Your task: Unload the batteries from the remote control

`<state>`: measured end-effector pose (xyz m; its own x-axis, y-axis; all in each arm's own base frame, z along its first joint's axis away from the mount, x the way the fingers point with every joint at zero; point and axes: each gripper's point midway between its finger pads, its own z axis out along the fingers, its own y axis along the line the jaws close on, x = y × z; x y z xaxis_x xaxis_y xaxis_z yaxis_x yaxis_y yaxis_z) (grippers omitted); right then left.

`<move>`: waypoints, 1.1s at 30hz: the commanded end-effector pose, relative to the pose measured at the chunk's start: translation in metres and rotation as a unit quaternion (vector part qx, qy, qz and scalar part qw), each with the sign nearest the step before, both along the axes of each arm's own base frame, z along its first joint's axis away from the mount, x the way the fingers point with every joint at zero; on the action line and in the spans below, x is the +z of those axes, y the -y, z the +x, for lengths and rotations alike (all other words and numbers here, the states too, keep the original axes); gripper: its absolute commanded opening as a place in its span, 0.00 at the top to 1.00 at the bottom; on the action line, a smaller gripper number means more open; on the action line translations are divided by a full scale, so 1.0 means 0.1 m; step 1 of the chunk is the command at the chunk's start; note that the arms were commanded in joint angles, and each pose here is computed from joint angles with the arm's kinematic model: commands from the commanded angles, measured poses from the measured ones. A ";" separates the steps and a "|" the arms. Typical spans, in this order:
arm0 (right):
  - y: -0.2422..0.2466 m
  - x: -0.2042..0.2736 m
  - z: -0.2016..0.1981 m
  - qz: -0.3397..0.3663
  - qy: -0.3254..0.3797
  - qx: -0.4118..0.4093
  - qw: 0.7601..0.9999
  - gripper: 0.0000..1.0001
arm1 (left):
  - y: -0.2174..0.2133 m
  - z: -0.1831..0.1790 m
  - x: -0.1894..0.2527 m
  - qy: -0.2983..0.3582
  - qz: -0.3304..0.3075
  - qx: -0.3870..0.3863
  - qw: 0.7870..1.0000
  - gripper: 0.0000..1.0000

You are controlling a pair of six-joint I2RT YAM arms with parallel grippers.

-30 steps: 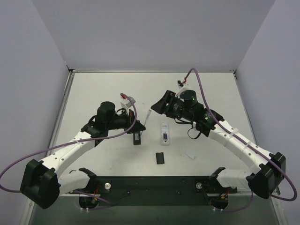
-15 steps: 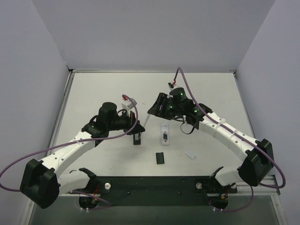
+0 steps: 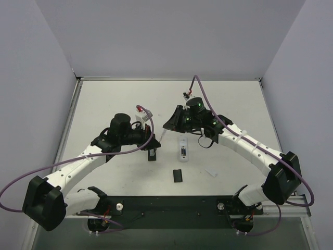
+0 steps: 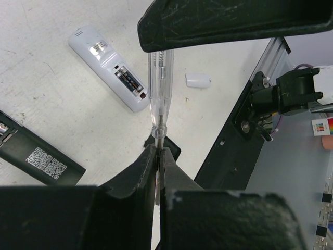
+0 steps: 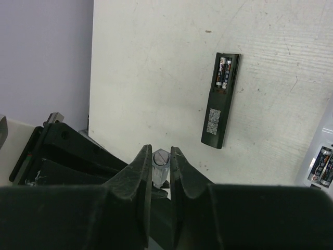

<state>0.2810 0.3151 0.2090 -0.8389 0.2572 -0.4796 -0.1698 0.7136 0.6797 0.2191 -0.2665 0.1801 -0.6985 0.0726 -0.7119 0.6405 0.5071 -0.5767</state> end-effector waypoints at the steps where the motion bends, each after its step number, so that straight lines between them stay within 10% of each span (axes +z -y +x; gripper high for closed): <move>1: 0.00 0.17 0.02 0.025 0.040 0.000 0.999 1.00 | 0.02 0.11 0.20 0.025 -0.001 0.005 1.000 0.62; 9: 0.18 0.28 0.19 0.051 0.194 -0.026 0.979 1.00 | -0.29 0.43 0.09 -0.013 0.013 0.121 0.993 0.37; 21: 0.02 0.34 0.70 0.054 0.400 -0.046 0.914 1.00 | -0.68 1.12 -0.39 -0.180 -0.013 0.247 0.952 0.49; 33: -0.20 0.00 0.90 0.036 0.425 -0.033 0.904 1.00 | -0.79 1.26 -1.00 -0.258 0.030 0.254 0.932 0.60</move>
<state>0.3638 0.3277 0.1542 -0.3270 0.2650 -0.9071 -0.5416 0.7341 0.4097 0.3370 -0.1828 0.0824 -0.8929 -0.3395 -0.2957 -0.0491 0.7263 -0.6857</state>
